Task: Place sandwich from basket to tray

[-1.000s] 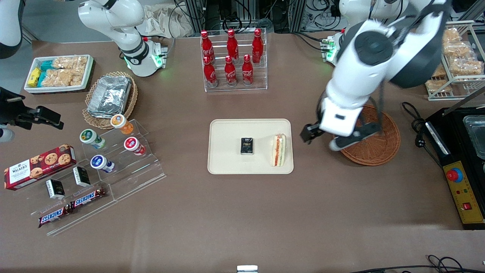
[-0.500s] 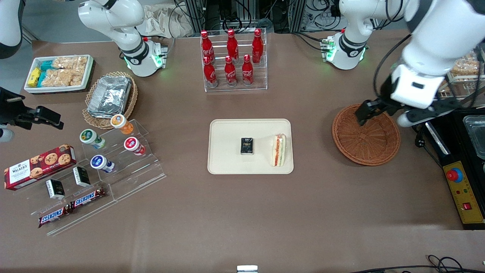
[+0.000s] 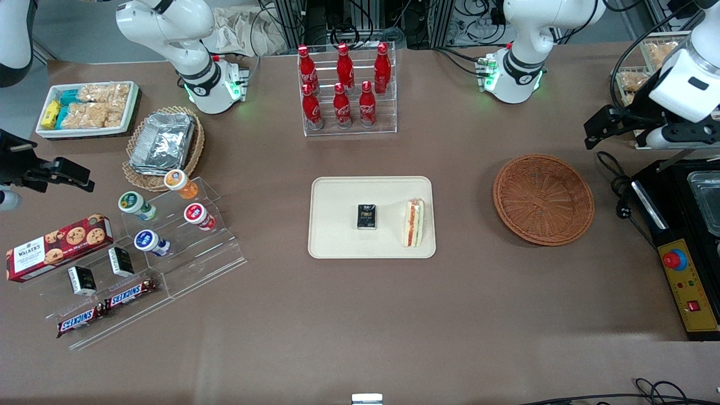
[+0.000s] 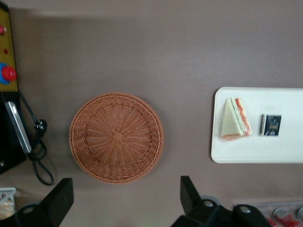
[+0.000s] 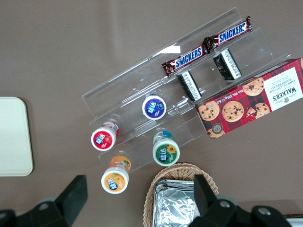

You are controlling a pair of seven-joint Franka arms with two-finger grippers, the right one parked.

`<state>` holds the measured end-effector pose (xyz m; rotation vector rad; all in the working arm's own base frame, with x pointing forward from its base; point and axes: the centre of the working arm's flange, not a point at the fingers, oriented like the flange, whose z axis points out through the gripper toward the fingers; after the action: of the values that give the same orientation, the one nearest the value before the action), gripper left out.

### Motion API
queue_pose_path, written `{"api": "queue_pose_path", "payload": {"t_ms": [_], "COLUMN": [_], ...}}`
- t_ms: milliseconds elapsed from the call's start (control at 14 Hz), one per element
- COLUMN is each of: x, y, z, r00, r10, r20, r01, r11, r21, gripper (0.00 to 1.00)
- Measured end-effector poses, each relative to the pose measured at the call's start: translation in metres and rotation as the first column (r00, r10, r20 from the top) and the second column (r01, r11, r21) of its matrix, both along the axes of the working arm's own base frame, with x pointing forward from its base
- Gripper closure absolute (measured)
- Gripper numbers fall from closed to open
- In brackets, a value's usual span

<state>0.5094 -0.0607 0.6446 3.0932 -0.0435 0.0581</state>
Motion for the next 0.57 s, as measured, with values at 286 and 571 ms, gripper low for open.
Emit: {"api": "queue_pose_path", "payload": {"t_ms": [286,571], "x": [-0.0012,-0.0015], "y": [0.0030,0.0035], "z": [-0.0006,-0.0025], "r00": [0.999,0.999], "r10": [-0.029,-0.029], "r20": [-0.015,-0.026], "r01": [0.029,0.029], "r11": [1.000,1.000], "r21": [0.002,0.008], "gripper": [0.00,0.00]}}
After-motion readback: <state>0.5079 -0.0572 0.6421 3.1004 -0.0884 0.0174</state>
